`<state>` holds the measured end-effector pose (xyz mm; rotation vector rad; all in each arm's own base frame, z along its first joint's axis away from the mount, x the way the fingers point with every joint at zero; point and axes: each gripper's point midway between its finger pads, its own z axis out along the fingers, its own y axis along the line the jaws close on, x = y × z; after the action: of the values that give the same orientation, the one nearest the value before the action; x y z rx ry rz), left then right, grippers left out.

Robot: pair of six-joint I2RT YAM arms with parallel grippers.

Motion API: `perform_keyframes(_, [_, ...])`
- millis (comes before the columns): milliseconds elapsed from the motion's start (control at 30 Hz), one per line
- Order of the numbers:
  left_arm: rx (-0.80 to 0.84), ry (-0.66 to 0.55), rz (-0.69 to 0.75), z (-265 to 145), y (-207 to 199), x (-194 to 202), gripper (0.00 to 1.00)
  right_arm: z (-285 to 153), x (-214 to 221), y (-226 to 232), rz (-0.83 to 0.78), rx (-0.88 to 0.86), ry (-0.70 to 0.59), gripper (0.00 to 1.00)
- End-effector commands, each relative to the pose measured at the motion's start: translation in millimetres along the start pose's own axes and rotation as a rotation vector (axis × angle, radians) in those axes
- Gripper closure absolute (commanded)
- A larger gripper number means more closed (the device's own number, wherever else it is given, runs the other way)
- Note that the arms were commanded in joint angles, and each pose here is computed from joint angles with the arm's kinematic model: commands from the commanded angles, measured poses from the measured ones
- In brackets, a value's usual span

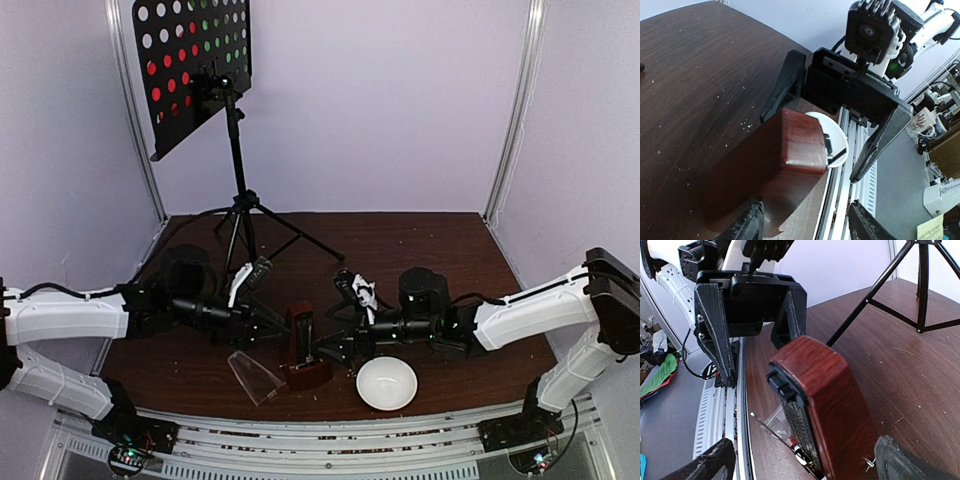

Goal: Pack up the instrument practice props

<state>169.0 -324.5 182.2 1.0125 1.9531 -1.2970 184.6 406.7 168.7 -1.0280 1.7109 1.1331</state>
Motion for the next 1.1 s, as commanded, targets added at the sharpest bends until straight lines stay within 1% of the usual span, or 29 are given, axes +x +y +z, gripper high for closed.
perform_keyframes(0, [0.034,-0.013,0.132,10.1,-7.3,-22.7,0.40,-13.1,-5.2,-1.6,-0.001,0.024,-0.042,0.01])
perform_keyframes(200, [0.042,0.008,0.162,19.7,-4.8,-31.6,0.40,-23.4,-2.2,-6.4,0.001,0.068,-0.058,0.00])
perform_keyframes(433, [-0.014,0.084,0.206,26.8,9.3,-28.9,0.40,-19.3,2.6,-12.5,0.013,0.091,-0.058,0.00])
perform_keyframes(600, [0.010,0.106,0.246,30.3,6.3,-34.6,0.40,-12.6,4.4,-15.5,-0.010,0.116,-0.049,0.00])
perform_keyframes(700, [0.007,0.073,0.283,25.4,0.8,-45.9,0.38,-7.7,0.8,-16.2,-0.046,0.139,-0.043,0.00])
perform_keyframes(800, [-0.024,0.010,0.320,14.9,-4.8,-65.4,0.29,-8.4,-8.8,-18.2,-0.080,0.165,-0.062,0.00])
perform_keyframes(933, [-0.086,-0.101,0.329,-3.3,-3.7,-98.0,0.19,-12.8,-26.9,-18.2,-0.127,0.188,-0.102,0.00])
perform_keyframes(1067, [-0.154,-0.184,0.348,-15.2,2.5,-130.1,0.16,-12.1,-41.9,-10.1,-0.177,0.157,-0.129,0.00])
